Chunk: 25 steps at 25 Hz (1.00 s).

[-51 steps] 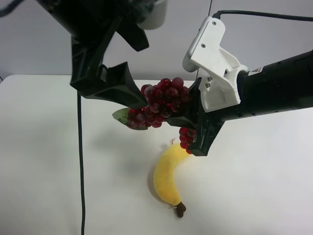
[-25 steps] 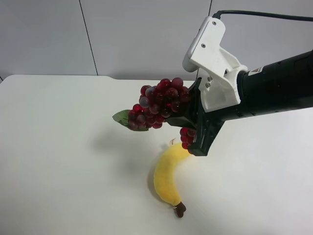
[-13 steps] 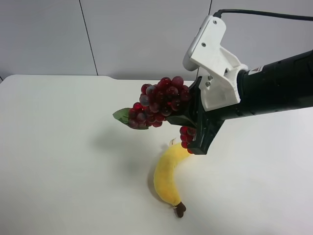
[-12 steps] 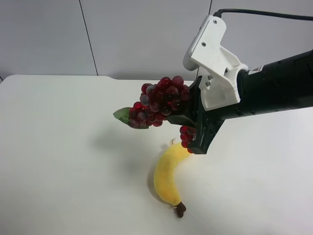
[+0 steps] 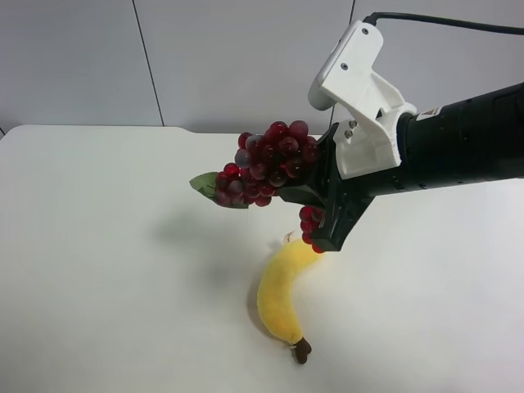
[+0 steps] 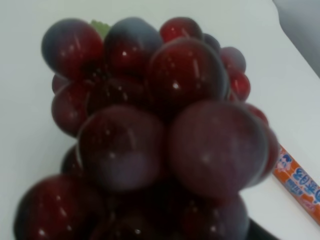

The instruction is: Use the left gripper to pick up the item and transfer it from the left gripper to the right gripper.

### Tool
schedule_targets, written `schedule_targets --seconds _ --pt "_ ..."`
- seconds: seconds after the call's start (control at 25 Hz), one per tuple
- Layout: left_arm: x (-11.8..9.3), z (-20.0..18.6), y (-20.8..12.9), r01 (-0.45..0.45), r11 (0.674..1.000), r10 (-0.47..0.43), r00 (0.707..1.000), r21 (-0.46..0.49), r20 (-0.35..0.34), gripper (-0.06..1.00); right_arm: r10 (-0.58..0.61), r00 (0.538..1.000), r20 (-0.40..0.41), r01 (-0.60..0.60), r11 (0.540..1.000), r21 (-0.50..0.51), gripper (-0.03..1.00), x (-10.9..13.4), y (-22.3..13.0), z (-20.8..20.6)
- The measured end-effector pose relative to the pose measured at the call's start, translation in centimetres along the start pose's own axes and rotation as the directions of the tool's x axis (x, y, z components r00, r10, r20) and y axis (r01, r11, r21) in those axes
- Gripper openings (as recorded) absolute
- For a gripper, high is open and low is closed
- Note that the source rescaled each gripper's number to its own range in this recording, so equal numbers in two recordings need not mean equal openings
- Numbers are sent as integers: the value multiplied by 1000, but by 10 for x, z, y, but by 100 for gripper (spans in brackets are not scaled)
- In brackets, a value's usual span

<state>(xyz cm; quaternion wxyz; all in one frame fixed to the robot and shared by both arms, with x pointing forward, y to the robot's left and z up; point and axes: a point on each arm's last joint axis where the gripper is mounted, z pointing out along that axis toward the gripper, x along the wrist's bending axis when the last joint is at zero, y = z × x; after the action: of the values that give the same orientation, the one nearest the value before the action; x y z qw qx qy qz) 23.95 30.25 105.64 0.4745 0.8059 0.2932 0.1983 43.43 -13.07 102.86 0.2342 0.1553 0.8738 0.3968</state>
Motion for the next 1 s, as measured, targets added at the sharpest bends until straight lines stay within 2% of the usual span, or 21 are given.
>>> schedule_targets --seconds 0.24,0.4,0.56,0.68,0.76,0.88,1.0 --pt "0 0 0 0 1000 0 1000 -1 -2 100 3 1000 6 -3 1000 -1 2 -1 0 0" --pt "0 0 0 7 1000 -7 1000 0 -17 100 45 999 17 -45 999 -4 0 -2 0 0" --pt "0 -1 0 76 997 -75 987 0 -145 100 130 991 31 -130 991 -1 0 -5 -1 0" --pt "0 -1 0 151 988 -148 947 -9 -284 100 189 981 36 -190 982 15 0 -11 -6 -2" --pt "-1 -1 0 204 979 -198 903 -23 -382 100 238 971 32 -239 971 29 0 -14 -10 -3" --pt "-2 -2 -1 258 965 -251 836 -56 -488 100 295 955 30 -297 953 58 0 -20 -16 -5" --pt "-4 -4 -3 286 954 -287 777 -92 -561 100 344 939 18 -344 934 93 0 -30 -16 -10"
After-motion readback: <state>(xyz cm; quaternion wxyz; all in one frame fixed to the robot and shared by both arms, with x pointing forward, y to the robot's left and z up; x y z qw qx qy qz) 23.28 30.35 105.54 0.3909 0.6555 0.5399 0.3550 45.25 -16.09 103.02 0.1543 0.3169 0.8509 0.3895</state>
